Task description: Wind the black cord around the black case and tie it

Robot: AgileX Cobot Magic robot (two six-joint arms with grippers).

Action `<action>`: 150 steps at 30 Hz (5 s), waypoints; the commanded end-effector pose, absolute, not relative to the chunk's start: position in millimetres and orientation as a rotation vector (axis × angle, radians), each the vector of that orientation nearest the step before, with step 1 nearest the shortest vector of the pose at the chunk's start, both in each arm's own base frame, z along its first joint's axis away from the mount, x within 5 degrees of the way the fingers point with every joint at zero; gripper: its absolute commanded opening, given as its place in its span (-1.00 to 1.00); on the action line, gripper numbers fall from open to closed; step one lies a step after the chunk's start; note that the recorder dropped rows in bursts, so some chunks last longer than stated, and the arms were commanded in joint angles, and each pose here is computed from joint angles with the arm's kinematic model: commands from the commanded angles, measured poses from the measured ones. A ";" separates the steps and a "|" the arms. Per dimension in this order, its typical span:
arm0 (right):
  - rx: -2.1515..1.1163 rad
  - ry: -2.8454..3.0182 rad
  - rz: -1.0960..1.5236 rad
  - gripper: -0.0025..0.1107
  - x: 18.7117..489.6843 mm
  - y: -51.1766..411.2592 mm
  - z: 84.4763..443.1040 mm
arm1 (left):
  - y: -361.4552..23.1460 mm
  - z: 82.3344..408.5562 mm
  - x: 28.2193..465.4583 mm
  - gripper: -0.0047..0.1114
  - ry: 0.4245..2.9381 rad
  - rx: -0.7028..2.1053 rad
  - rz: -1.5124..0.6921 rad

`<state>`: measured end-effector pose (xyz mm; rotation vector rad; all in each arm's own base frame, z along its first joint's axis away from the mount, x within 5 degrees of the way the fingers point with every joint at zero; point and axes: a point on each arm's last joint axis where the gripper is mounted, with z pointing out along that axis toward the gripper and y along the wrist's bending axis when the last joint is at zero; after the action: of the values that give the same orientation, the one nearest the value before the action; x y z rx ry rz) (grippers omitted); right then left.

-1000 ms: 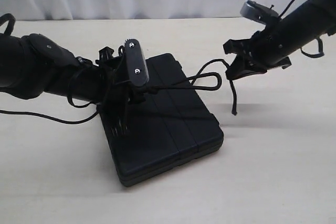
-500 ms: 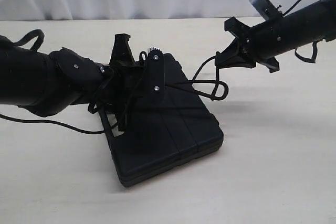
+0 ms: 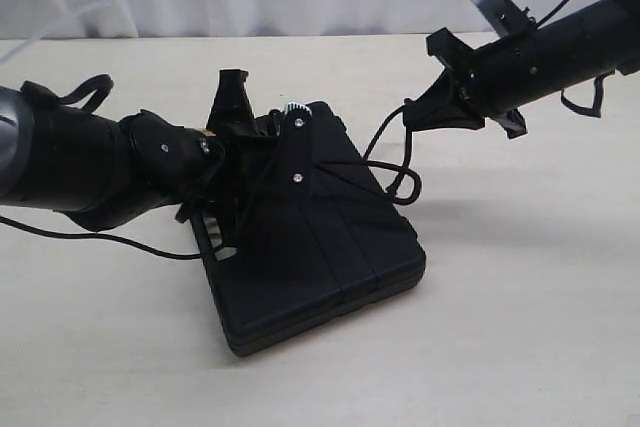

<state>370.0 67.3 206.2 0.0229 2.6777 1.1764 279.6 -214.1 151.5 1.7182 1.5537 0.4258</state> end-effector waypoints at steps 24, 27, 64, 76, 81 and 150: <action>-0.213 2.692 1.304 -0.88 357.2 72.2 213.2 | -222.1 124.3 293.6 -0.92 1.569 1.483 0.440; -0.260 2.687 1.320 -0.88 355.4 72.8 213.9 | -221.6 126.7 295.3 -0.92 1.572 1.434 0.445; -0.379 2.593 1.374 -0.88 350.1 76.7 209.0 | -232.6 134.1 292.0 -0.92 1.531 1.330 0.389; -0.400 2.579 1.413 -0.74 345.2 86.0 205.3 | -237.6 130.6 287.7 -0.92 1.478 1.446 0.356; -0.385 2.588 1.416 -0.07 345.1 86.0 205.2 | -237.6 130.6 287.7 -0.92 1.480 1.445 0.355; -2.051 1.495 -0.506 -0.45 184.5 167.3 175.1 | -237.4 128.0 286.2 -0.92 1.517 1.450 0.326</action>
<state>183.6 167.7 175.5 -2.0767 1.4847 -0.4988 286.1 -237.3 127.7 1.4654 1.5072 0.3330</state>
